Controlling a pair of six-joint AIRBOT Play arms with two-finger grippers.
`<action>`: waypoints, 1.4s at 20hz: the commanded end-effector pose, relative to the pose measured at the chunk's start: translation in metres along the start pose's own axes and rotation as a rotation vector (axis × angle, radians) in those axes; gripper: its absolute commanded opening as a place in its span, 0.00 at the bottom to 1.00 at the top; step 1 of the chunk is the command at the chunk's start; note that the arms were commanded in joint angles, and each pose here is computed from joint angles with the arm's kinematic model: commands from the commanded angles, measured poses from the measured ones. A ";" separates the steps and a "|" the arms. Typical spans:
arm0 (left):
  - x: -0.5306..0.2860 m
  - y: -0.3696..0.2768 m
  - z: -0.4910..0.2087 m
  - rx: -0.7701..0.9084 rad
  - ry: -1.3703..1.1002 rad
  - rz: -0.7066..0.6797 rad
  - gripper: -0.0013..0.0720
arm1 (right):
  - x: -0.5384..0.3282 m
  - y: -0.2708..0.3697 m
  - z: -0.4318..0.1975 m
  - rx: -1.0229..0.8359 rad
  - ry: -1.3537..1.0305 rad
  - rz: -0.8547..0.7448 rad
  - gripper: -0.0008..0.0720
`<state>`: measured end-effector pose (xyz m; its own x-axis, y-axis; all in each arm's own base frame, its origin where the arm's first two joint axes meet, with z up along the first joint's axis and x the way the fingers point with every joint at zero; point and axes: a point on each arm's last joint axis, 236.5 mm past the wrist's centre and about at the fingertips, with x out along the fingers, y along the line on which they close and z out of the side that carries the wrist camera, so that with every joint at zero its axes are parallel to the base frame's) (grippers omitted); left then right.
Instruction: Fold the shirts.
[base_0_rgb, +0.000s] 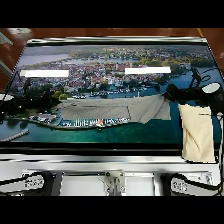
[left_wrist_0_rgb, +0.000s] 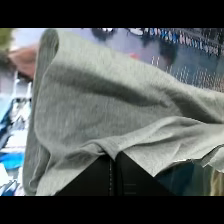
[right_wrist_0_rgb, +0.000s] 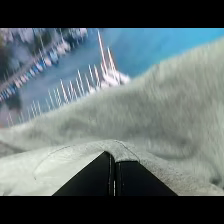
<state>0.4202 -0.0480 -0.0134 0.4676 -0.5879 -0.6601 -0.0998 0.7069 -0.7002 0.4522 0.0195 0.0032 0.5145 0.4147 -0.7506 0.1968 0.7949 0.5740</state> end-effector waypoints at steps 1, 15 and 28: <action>0.034 -0.002 -0.001 -0.016 0.062 -0.017 0.07 | 0.017 0.002 0.034 0.018 -0.033 0.025 0.09; 0.008 -0.024 0.020 -0.047 0.185 -0.131 0.83 | 0.021 -0.100 -0.009 -0.148 0.208 -0.234 0.97; -0.004 -0.101 0.024 0.124 0.167 -0.217 0.82 | 0.090 -0.077 -0.058 0.045 0.361 -0.036 0.64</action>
<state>0.4511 -0.0951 0.0619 0.3272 -0.7674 -0.5514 0.0643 0.6003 -0.7972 0.4374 0.0037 -0.1212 0.2065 0.4840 -0.8504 0.2539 0.8128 0.5243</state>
